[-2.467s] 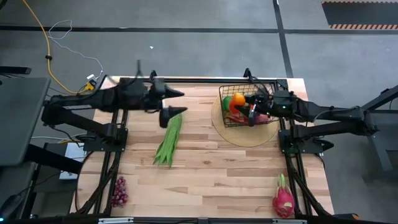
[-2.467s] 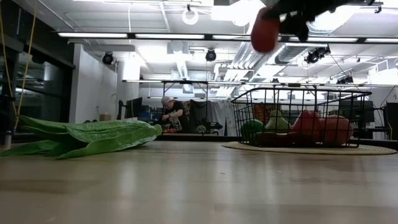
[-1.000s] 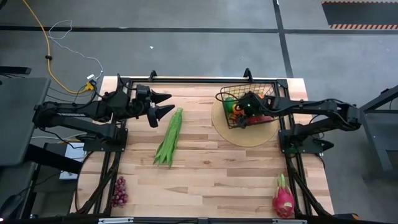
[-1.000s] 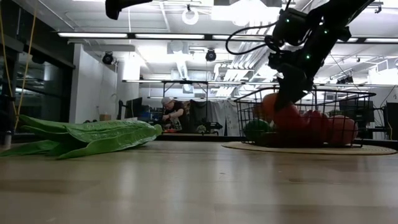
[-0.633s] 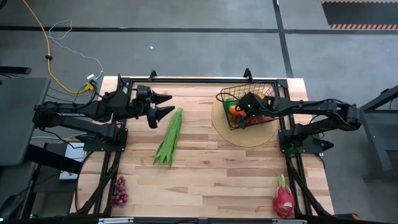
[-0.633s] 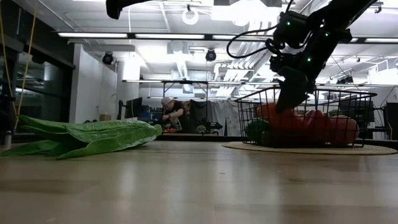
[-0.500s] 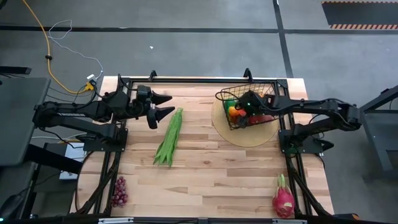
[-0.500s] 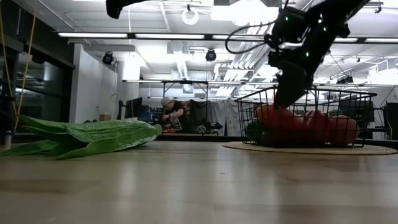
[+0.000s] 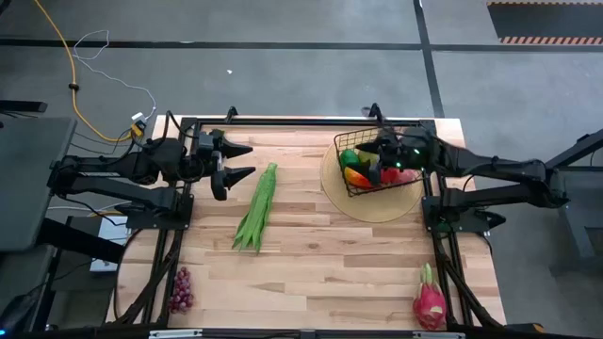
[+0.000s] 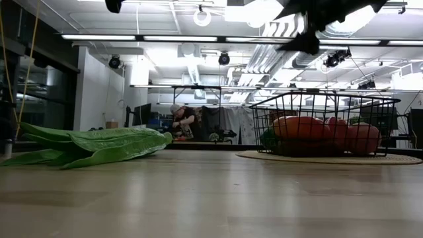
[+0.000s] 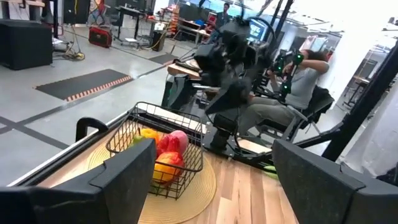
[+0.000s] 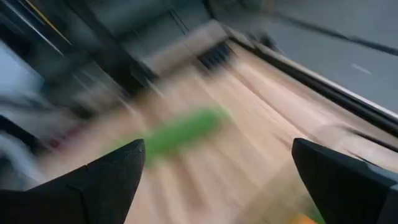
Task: Build produce basket
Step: Put the pink dragonfruit into the black wire basket
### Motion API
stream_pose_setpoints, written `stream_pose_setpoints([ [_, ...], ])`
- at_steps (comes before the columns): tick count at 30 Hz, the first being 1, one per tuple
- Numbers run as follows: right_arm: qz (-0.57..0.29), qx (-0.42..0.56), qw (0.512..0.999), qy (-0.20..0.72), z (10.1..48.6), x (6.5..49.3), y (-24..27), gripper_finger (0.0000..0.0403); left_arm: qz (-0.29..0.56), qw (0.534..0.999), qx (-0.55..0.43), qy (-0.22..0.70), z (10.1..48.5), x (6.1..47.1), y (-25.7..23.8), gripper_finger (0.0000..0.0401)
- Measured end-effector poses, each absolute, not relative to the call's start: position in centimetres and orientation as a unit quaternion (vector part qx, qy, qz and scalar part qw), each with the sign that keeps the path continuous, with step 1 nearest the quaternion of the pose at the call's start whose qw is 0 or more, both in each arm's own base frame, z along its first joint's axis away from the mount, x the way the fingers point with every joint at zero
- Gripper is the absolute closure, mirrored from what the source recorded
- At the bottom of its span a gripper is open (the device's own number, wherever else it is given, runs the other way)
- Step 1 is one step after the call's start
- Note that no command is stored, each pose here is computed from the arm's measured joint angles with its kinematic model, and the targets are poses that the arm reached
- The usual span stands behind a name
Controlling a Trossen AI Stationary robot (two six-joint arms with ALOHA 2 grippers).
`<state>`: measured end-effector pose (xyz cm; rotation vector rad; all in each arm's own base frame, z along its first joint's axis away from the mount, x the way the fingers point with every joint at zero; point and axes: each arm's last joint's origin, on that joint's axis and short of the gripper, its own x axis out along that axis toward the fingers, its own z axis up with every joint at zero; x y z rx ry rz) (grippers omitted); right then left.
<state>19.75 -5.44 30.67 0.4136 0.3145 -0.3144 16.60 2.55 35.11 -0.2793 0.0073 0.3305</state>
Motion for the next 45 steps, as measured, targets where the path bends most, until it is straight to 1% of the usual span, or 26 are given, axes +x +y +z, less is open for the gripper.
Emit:
stream_pose_setpoints([
  [3,-0.097,0.231,0.968,0.031,30.9,19.9,-4.1,0.0008,0.165,0.977,-0.139,-0.002,35.3,16.3,2.5,0.0091],
  [5,-0.06,0.24,0.968,-0.034,31.2,19.9,-3.3,0.0008,0.166,0.976,-0.139,-0.003,35.3,16.2,2.5,0.0091],
  [7,-0.035,0.238,0.968,-0.075,31.4,19.9,-2.8,0.0008,0.17,0.976,-0.139,-0.002,35.3,16.3,2.5,0.0091],
  [9,-0.02,0.236,0.967,-0.092,31.8,19.8,-2.3,0.0008,0.175,0.975,-0.138,-0.004,35.3,16.2,2.6,0.0091],
  [14,-0.019,0.252,0.965,-0.076,32.2,19.9,-2.2,0.0008,0.184,0.972,-0.144,-0.005,35.3,16.3,2.6,0.0091],
  [16,-0.026,0.268,0.962,-0.051,32.3,20.0,-2.2,0.0008,0.184,0.972,-0.146,-0.006,35.3,16.3,2.6,0.0091],
  [19,-0.039,0.316,0.948,0.029,32.6,19.9,-2.1,0.0008,0.184,0.972,-0.147,-0.006,35.3,16.3,2.6,0.0091],
  [21,-0.04,0.352,0.928,0.116,32.5,19.5,-1.6,0.0008,0.184,0.971,-0.151,-0.006,35.3,16.3,2.6,0.0091],
  [24,-0.049,0.398,0.875,0.271,31.3,18.3,0.0,0.0008,0.184,0.971,-0.152,-0.004,35.2,16.3,2.6,0.0091],
  [26,-0.056,0.44,0.823,0.354,30.1,17.5,1.5,0.0008,0.183,0.971,-0.155,-0.004,35.2,16.3,2.6,0.0091],
  [29,-0.077,0.505,0.728,0.457,27.8,16.1,4.3,0.0008,0.183,0.97,-0.159,-0.003,35.2,16.3,2.6,0.0091],
  [34,-0.108,0.57,0.598,0.553,25.2,14.5,9.4,0.0008,0.183,0.97,-0.159,-0.002,35.1,16.3,2.6,0.0091],
  [39,-0.138,0.57,0.479,0.653,23.5,13.8,13.9,0.0008,0.183,0.972,-0.147,0.001,35.1,16.3,2.6,0.0091],
  [42,-0.178,0.558,0.426,0.689,22.3,13.5,15.6,0.0008,0.183,0.973,-0.143,0.001,35.1,16.3,2.6,0.0091],
  [45,-0.219,0.543,0.401,0.705,20.9,13.6,16.7,0.0008,0.183,0.973,-0.138,0.002,35.1,16.3,2.6,0.0091],
])
